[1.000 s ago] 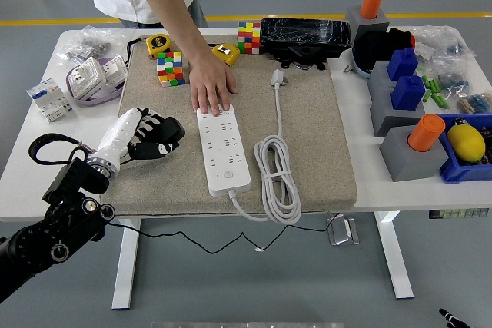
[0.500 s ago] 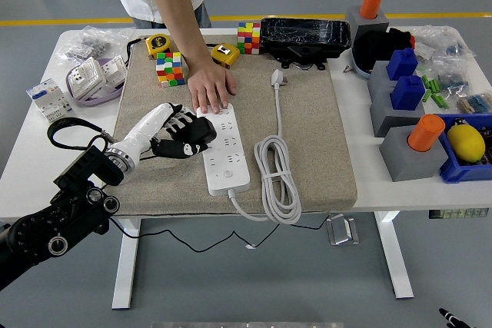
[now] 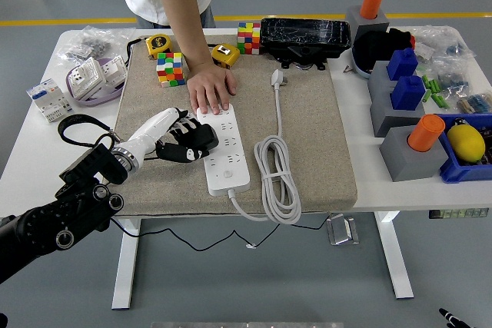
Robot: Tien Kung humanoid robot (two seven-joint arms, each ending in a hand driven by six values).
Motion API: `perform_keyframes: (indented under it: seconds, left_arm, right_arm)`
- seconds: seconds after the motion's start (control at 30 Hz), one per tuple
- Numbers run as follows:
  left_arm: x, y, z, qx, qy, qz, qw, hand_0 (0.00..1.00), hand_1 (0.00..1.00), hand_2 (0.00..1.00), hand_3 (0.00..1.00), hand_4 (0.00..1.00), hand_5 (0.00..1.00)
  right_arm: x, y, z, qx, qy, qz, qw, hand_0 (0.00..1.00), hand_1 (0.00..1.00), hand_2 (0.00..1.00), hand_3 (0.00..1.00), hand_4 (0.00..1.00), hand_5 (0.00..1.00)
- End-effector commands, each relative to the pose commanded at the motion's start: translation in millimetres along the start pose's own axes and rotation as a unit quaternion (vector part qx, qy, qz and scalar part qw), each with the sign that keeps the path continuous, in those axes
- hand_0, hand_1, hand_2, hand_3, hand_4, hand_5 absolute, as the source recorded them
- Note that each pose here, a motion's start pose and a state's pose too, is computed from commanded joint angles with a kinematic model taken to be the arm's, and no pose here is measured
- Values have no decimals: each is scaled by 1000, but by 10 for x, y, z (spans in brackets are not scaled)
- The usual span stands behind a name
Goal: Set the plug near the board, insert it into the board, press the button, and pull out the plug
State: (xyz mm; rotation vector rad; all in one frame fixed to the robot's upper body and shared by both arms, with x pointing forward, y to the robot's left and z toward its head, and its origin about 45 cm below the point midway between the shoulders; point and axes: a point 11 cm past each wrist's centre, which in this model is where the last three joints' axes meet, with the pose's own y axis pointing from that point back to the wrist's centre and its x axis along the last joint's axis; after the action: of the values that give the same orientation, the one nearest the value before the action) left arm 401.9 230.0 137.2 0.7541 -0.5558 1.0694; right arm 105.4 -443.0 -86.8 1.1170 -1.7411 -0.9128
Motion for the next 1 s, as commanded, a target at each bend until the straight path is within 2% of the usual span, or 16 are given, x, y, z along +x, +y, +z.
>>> perform_keyframes:
  seconds: [0.6,1.0]
  left_arm:
    - [13,-6,-99,15,-12,-5,1000,466,475,452,535,723,22]
    - [-33,-9,-79,11,-13,-19,1000,473,472,461,533,719,22]
  right_arm:
    - [-2,0,-3,1,1,-1,1000,611,641,650,553,943,492]
    - [-5,0,-7,1,1,-1,1000,611,641,651,552,944,491]
